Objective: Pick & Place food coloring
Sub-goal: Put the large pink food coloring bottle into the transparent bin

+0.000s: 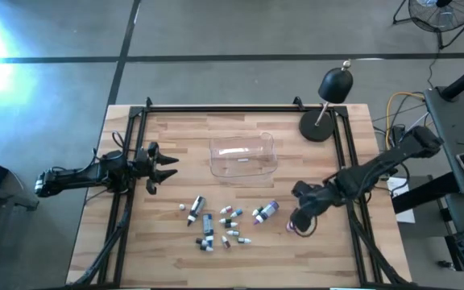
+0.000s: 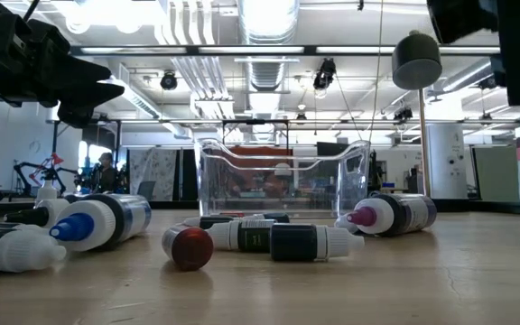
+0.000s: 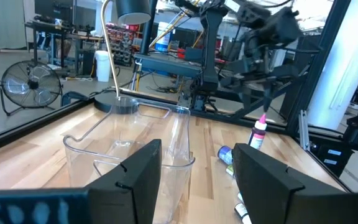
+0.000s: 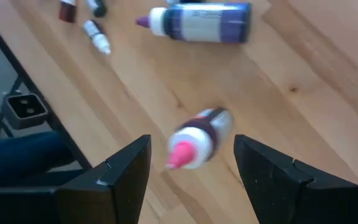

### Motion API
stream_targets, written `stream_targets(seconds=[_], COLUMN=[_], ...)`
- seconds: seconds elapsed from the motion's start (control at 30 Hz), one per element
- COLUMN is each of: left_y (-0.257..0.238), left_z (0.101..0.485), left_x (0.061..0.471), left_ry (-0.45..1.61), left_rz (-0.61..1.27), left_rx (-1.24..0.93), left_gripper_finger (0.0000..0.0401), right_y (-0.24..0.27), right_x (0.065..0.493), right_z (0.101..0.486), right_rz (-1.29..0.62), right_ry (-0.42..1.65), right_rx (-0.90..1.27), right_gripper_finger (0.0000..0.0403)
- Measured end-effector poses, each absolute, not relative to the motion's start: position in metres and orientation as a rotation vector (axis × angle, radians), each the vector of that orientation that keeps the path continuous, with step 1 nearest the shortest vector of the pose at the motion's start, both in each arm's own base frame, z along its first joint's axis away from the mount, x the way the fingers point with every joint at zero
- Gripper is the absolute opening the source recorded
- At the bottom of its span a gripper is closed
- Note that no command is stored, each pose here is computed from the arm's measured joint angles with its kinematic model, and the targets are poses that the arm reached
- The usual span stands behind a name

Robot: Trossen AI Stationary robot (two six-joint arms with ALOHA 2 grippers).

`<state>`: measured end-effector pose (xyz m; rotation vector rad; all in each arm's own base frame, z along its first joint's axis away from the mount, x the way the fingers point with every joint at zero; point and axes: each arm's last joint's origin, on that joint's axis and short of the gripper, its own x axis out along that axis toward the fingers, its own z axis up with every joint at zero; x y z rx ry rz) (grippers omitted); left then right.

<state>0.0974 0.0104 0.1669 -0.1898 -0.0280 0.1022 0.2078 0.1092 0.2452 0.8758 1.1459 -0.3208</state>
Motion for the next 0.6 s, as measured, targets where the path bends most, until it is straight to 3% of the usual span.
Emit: stream_targets(seconds=[0.4,0.6], left_y=[0.01,0.01], left_z=[0.167,0.167], left_x=[0.097,0.097], left_ry=[-0.028,-0.028], left_rz=[0.102,0.102], left_rx=[-0.19,-0.19], left_gripper_finger=[0.0172,0.0172], right_y=[0.144,0.169], right_x=[0.218,0.221], right_z=[0.281,0.277], right_rz=[-0.541,-0.529], right_ry=[1.193,1.269], right_rx=[0.55,0.33], right_gripper_finger=[0.0224,0.0224])
